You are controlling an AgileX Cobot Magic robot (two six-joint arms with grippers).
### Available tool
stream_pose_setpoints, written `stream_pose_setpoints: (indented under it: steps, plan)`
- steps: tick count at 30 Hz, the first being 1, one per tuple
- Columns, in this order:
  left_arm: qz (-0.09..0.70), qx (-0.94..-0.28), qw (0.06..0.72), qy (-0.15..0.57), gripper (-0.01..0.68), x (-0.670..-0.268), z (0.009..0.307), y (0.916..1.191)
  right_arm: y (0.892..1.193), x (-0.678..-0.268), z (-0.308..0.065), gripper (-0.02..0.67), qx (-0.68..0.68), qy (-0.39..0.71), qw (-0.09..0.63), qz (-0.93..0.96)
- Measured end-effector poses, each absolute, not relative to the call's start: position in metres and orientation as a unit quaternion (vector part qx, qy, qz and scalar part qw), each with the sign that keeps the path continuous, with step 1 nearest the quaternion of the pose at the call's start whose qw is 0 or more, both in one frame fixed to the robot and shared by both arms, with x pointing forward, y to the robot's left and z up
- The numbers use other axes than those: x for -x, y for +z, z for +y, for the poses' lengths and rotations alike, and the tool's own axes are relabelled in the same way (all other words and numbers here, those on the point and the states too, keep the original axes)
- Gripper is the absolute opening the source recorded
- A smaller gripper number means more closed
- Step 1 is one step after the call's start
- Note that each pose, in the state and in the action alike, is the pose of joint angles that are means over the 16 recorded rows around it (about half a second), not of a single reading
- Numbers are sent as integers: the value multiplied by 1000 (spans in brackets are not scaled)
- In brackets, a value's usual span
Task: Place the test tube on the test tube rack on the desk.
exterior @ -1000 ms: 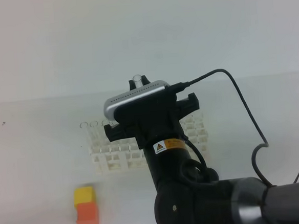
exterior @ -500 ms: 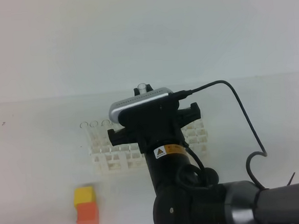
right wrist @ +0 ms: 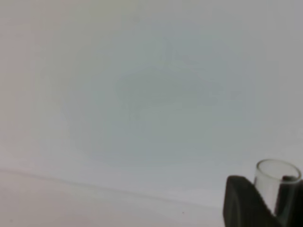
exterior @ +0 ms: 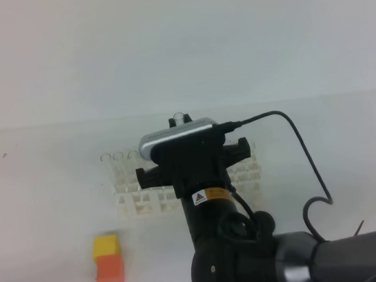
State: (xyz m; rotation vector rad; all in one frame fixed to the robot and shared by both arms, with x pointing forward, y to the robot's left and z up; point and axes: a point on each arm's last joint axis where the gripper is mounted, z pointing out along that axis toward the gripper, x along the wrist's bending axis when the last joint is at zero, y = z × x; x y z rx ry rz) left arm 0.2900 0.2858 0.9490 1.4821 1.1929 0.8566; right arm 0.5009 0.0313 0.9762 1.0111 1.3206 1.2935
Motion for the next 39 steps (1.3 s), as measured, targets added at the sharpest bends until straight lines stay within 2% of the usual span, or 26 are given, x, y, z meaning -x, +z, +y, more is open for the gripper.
stream_pose_setpoints:
  steps: [39]
  plan:
    - [490,-617,501,358,-1,-290,286,949,947,-509,30,125,-447,525,480,543]
